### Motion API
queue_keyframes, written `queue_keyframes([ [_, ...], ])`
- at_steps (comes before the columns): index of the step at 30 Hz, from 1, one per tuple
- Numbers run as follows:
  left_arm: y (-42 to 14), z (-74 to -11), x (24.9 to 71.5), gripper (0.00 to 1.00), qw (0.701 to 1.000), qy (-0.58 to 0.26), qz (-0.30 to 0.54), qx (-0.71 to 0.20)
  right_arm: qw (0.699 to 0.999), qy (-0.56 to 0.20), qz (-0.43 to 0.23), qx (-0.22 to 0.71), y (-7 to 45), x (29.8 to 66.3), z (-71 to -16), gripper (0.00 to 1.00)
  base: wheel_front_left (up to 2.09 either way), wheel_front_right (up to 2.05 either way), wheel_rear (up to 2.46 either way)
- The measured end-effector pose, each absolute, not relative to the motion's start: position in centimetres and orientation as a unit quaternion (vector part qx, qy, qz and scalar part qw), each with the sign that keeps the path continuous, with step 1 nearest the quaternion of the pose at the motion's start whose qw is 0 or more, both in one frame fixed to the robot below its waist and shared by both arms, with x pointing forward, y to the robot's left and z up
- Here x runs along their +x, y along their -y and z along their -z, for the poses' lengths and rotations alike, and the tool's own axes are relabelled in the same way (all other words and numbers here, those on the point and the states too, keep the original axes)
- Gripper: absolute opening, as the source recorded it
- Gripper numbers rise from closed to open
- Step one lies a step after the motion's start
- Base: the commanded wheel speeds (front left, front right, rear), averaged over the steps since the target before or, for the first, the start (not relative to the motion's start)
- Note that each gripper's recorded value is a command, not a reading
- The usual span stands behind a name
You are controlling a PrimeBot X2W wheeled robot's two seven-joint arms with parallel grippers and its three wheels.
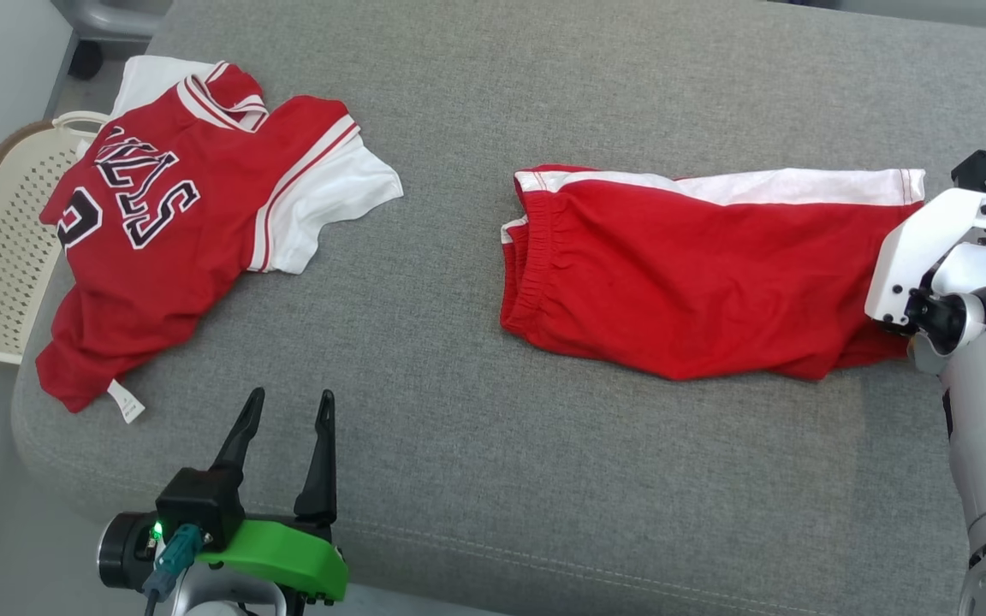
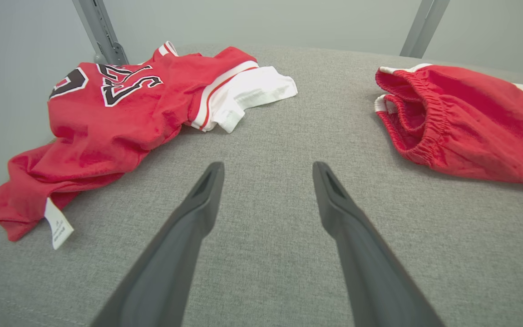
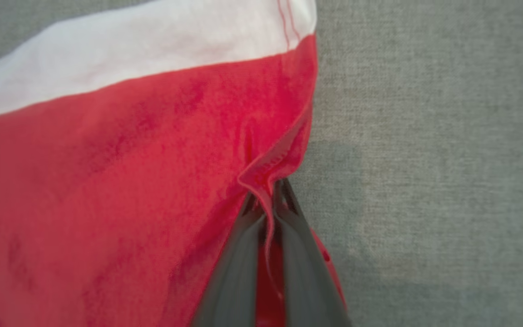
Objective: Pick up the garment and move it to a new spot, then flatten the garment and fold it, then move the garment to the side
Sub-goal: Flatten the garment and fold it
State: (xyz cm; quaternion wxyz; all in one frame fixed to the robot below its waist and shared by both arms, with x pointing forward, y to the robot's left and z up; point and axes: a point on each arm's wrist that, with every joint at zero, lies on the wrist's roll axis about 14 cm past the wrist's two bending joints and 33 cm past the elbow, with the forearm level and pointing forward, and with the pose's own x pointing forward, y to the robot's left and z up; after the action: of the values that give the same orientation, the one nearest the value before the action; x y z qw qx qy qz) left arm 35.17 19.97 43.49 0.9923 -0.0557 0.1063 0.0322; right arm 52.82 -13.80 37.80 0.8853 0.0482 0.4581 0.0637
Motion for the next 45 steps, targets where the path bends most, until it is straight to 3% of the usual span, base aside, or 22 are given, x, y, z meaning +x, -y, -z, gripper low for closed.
queue_keyframes([
  [23, -19.1, -45.7, 34.8, 1.0, 0.995, -0.073, -0.017, -0.063, 0.925, -0.374, 0.054, -0.034, 24.8, 52.7, -45.4, 0.0, 0.0, 0.0, 0.0],
  [36, -18.9, -46.7, 33.9, 1.0, 0.996, -0.057, -0.015, -0.069, 0.932, -0.35, -0.06, -0.073, 15.4, 52.2, -47.1, 0.0, 0.0, 0.0, 0.0],
  [45, -19.6, -47.1, 32.8, 1.0, 0.996, -0.051, -0.031, -0.074, 0.915, -0.358, -0.162, -0.092, 7.2, 50.7, -46.7, 0.0, 0.0, 0.0, 0.0],
])
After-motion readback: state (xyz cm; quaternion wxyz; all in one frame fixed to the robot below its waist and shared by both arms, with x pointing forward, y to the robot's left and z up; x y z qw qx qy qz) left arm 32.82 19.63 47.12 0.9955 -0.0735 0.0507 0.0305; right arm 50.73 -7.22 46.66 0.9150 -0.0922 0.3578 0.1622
